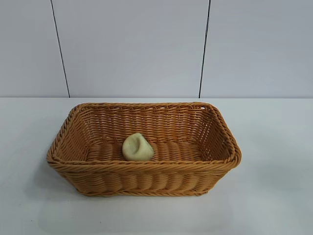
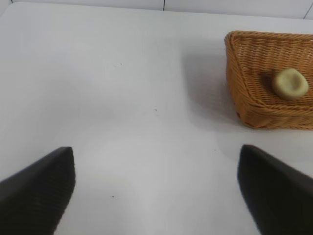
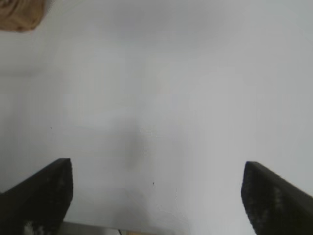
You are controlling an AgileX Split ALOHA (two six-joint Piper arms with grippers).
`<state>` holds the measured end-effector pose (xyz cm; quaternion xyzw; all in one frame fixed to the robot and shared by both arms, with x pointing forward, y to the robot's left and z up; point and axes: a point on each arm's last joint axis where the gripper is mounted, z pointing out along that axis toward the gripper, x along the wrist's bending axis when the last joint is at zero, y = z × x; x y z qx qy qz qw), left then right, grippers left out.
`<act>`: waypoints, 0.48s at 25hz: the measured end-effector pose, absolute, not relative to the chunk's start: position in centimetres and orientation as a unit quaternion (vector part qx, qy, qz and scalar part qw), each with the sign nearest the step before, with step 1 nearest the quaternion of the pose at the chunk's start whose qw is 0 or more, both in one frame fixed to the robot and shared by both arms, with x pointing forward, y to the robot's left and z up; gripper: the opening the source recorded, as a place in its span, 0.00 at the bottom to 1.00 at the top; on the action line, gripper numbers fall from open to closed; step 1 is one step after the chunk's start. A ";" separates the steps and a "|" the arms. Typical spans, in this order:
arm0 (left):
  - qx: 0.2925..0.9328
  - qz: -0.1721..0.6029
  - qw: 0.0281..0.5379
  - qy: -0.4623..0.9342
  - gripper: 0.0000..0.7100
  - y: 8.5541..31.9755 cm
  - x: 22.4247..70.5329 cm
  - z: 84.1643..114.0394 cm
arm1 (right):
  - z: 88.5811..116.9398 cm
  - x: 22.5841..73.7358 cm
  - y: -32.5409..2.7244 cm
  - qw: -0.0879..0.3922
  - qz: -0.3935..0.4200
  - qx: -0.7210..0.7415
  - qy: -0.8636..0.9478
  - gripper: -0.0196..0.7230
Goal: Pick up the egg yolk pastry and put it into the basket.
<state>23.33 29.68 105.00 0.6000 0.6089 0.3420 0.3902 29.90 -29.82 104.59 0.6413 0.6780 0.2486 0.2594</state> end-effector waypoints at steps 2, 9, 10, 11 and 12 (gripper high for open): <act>0.600 0.342 0.390 0.609 0.98 29.7 23.3 105.0 | 104.9 29.0 -29.8 0.279 0.267 0.634 0.670 0.89; 0.600 0.342 0.390 0.609 0.98 29.7 23.3 105.0 | 105.6 26.0 -29.8 0.344 0.328 0.604 0.640 0.89; 0.600 0.342 0.390 0.609 0.98 29.7 23.3 105.0 | 105.7 25.4 -29.8 0.354 0.338 0.598 0.634 0.89; 0.600 0.342 0.390 0.609 0.98 29.7 23.3 105.0 | 105.7 25.0 -29.8 0.363 0.346 0.593 0.629 0.89; 0.600 0.342 0.390 0.609 0.98 29.7 23.3 105.0 | 105.7 24.4 -29.8 0.374 0.356 0.587 0.623 0.89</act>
